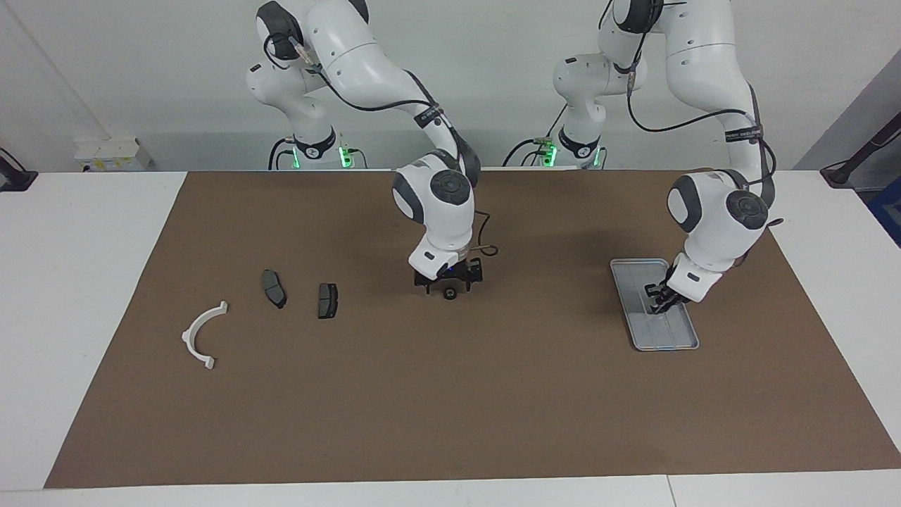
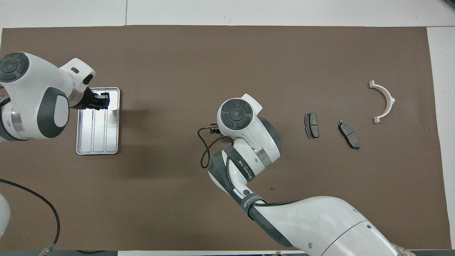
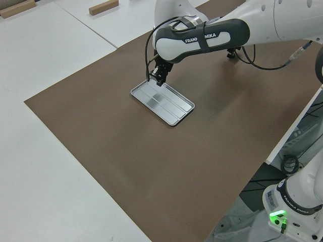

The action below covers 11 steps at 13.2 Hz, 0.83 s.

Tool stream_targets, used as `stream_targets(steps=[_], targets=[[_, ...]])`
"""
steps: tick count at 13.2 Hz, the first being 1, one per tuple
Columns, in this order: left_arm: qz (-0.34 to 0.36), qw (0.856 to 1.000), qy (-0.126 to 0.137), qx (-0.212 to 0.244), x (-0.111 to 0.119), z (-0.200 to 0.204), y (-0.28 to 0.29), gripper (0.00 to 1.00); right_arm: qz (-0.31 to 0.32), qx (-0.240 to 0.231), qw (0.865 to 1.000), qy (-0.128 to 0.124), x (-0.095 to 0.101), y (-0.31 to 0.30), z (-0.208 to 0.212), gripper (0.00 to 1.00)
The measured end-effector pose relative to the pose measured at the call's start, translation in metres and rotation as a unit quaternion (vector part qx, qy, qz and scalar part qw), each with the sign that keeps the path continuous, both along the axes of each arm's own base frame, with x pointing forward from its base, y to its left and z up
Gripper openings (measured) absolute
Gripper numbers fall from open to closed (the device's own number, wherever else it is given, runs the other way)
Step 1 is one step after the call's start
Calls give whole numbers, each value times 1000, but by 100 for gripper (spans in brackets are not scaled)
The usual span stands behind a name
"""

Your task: Place bearing gear from tray to pile

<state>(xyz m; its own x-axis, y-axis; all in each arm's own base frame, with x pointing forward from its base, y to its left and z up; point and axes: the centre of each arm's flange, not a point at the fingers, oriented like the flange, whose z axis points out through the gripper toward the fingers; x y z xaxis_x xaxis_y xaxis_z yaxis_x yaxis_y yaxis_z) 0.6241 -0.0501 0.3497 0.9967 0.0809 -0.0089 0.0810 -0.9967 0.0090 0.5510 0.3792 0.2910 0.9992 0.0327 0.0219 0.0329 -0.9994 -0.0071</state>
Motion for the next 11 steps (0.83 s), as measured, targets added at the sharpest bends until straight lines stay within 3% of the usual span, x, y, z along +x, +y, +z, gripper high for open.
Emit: stream_targets(steps=[3, 4, 8, 9, 11], targets=[[16, 1000, 9, 2, -7, -1, -44, 24, -1, 1, 1000, 1, 0, 0, -3, 100], [20, 1000, 11, 2, -8, -1, -51, 24, 0, 1, 1000, 1, -1, 1, -3, 93], [36, 999, 12, 3, -10, 0, -59, 24, 0, 3, 1000, 0, -1, 2, -3, 43], [40, 999, 11, 3, -11, 1, -62, 24, 0, 3, 1000, 0, -1, 2, -3, 35], [47, 999, 10, 2, -13, 3, -73, 24, 2, 3, 1000, -1, 0, 2, -2, 35]])
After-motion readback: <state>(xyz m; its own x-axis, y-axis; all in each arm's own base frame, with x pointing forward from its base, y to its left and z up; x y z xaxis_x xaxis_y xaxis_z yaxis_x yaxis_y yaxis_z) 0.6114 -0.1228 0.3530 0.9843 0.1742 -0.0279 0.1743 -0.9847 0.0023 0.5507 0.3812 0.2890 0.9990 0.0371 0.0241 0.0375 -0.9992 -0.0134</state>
